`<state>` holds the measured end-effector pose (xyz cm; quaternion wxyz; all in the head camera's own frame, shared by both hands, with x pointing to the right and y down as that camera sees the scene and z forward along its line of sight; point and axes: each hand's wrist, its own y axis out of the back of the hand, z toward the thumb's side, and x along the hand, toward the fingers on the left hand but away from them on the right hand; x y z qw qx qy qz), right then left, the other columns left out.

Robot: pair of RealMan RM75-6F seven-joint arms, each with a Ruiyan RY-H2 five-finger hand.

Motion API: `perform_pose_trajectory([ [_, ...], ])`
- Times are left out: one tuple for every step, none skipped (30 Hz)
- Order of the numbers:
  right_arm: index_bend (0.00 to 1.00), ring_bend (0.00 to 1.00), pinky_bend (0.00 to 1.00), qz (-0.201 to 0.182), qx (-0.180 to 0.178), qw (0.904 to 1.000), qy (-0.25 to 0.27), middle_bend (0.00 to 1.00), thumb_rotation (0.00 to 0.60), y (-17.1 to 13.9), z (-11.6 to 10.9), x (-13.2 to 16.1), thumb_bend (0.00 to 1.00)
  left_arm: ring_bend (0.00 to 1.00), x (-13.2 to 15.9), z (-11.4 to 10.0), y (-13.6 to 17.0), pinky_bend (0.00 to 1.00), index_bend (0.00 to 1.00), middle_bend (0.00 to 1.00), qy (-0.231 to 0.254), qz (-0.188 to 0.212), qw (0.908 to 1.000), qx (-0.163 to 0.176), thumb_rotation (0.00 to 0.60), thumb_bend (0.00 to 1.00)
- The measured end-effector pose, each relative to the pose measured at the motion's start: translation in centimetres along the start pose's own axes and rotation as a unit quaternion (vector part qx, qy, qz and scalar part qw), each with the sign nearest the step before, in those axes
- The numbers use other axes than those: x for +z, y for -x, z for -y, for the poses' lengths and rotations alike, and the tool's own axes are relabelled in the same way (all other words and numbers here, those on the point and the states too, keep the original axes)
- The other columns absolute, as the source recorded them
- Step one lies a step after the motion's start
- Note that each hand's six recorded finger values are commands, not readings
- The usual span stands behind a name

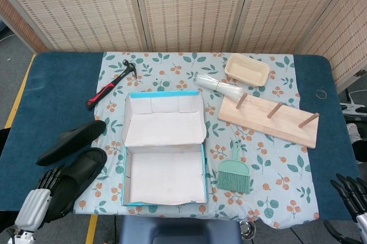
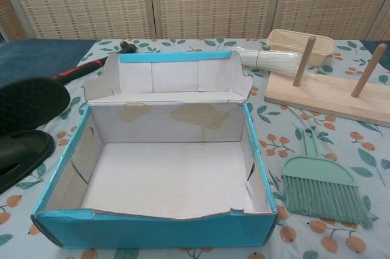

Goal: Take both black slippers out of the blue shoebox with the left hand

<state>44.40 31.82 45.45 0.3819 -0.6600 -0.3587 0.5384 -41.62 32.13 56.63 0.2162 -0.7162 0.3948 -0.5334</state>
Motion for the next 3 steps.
perform_pose_trajectory([
  [0.00,0.00,0.00,0.004,-0.003,1.0000,-0.003,0.00,0.463,0.0,0.0,-0.1,0.22,0.00,0.0,-0.5,0.5,0.05,0.00,0.00,-0.019,0.003,0.9998,-0.005,0.600,0.34],
  [0.00,0.00,0.00,0.007,-0.005,0.9999,-0.005,0.00,0.464,0.0,0.0,-0.1,0.22,0.00,-0.1,-1.1,1.0,0.05,0.00,0.00,-0.038,0.005,0.9992,-0.009,0.600,0.34],
  [0.00,0.00,0.00,0.008,-0.008,0.9999,-0.006,0.00,0.464,0.0,-0.1,-0.1,0.22,0.00,-0.2,-1.7,1.6,0.04,0.00,0.00,-0.063,0.006,0.9979,-0.013,0.600,0.34],
])
